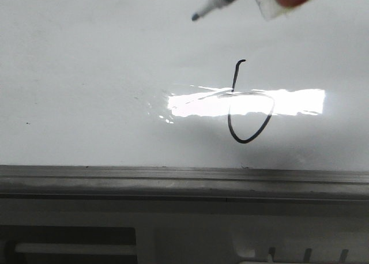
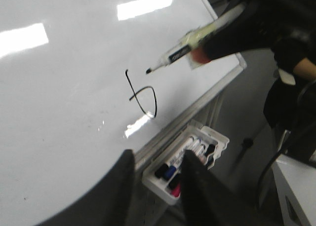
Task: Write number 6 on whiteboard
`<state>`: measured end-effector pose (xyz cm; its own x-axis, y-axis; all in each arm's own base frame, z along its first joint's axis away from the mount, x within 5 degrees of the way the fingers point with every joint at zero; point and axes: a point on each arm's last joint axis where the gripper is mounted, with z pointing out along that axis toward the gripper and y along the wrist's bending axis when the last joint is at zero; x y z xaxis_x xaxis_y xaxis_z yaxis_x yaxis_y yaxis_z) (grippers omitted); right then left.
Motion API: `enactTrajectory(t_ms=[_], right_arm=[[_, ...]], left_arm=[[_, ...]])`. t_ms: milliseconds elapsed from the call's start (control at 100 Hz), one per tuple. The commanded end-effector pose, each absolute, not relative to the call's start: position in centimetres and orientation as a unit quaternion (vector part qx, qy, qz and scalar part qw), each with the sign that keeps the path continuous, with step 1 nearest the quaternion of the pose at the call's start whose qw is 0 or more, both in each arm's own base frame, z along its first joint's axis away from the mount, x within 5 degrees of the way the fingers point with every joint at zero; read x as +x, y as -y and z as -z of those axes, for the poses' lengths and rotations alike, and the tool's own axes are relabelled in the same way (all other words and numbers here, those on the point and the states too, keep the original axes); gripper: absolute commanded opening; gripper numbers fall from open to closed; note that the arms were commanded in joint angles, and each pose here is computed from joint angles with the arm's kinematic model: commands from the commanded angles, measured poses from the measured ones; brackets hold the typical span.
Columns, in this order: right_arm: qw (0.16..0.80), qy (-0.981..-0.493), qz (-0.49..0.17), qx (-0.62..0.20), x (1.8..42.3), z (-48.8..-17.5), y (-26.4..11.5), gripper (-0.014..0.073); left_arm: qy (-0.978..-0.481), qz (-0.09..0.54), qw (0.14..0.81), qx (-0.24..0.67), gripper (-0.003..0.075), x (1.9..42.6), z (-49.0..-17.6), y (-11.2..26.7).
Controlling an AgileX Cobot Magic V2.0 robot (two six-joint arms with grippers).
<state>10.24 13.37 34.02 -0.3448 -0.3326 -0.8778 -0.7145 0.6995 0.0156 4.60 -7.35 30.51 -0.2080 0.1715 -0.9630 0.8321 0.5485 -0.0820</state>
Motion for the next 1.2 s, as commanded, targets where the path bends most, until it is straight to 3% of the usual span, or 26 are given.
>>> enactTrajectory(t_ms=[0, 40, 100, 250, 410, 620, 890, 1190], right_arm=[[0.473, -0.776, -0.215, -0.358, 9.3, -35.1, -13.6, -0.0046], [0.453, -0.781, -0.208, -0.376, 8.9, -34.6, -14.0, -0.0046], [0.427, -0.781, -0.207, -0.407, 8.3, -34.0, -14.7, -0.0046], [0.384, -0.766, -0.211, -0.470, 7.1, -32.7, -16.8, -0.0046], [0.374, -0.762, -0.211, -0.484, 6.9, -32.2, -17.7, -0.0046], [0.385, -0.748, -0.232, -0.488, 6.5, -32.5, -18.1, -0.0046], [0.392, -0.743, -0.240, -0.486, 6.5, -32.6, -18.3, -0.0046], [0.382, -0.750, -0.227, -0.490, 6.6, -32.4, -18.1, -0.0046]], left_arm=[[-0.717, 0.320, 0.513, 0.347, 0.0489, 5.6, -31.0, 8.6], [-0.727, 0.314, 0.495, 0.357, 0.0538, 6.1, -30.6, 9.3], [-0.735, 0.304, 0.466, 0.388, 0.0546, 6.6, -29.8, 10.6], [-0.694, 0.291, 0.410, 0.516, 0.0474, 7.0, -28.8, 14.0], [-0.662, 0.289, 0.380, 0.578, 0.0414, 7.2, -28.7, 17.4], [-0.660, 0.289, 0.354, 0.596, 0.0408, 8.1, -28.8, 20.7], [-0.670, 0.289, 0.337, 0.595, 0.0393, 8.9, -28.4, 22.2], [-0.675, 0.294, 0.341, 0.585, 0.0126, 9.0, -28.5, 22.4]])
